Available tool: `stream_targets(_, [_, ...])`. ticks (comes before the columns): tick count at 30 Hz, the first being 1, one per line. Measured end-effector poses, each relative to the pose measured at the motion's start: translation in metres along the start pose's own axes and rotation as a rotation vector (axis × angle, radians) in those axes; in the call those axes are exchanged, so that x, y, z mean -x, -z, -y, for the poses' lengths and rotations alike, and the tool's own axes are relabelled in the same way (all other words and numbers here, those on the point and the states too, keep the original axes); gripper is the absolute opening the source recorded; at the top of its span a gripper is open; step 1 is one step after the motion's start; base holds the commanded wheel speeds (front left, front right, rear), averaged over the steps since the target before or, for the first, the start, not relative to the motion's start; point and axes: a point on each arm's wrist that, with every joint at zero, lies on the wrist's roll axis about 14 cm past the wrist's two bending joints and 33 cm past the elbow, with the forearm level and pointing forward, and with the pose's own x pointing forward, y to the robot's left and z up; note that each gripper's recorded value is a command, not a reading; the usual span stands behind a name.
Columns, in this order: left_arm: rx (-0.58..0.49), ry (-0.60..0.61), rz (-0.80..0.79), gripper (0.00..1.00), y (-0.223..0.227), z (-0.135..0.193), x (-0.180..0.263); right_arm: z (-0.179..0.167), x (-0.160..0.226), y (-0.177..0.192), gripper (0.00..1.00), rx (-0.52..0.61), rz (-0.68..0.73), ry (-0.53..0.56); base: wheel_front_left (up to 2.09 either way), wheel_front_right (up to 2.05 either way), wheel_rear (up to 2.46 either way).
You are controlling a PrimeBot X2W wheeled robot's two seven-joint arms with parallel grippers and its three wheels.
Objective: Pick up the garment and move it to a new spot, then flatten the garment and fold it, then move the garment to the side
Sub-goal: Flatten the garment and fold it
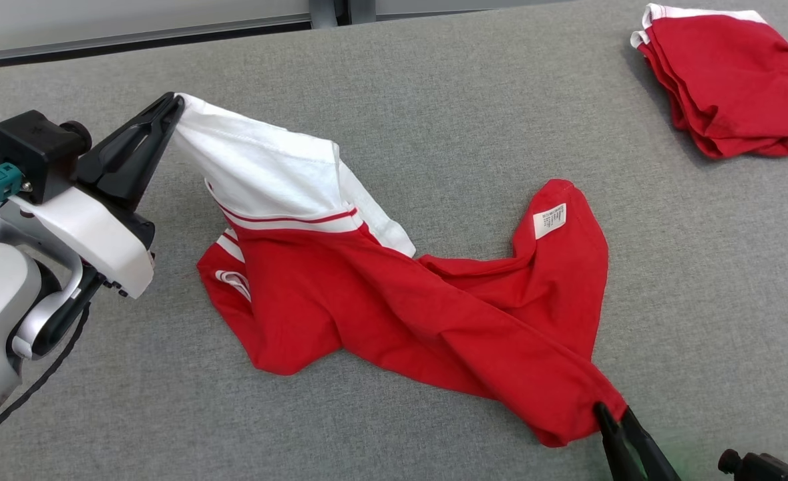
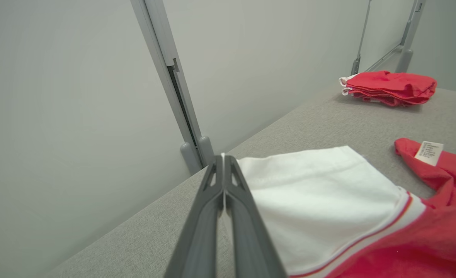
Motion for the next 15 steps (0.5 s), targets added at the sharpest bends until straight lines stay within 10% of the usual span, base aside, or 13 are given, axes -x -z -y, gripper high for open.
stream_targets(5, [-0.002, -0.008, -0.003, 0.00, 0.001, -0.002, 0.001, -0.004, -0.005, 0.005, 0.00, -0.001, -0.020, -0.017, 0.00, 0.00, 0.00])
stream_targets(15, [-0.038, -0.024, 0.072, 0.00, -0.023, -0.005, 0.006, -0.005, 0.001, -0.055, 0.00, 0.120, 0.153, -0.039, 0.00, 0.00, 0.00])
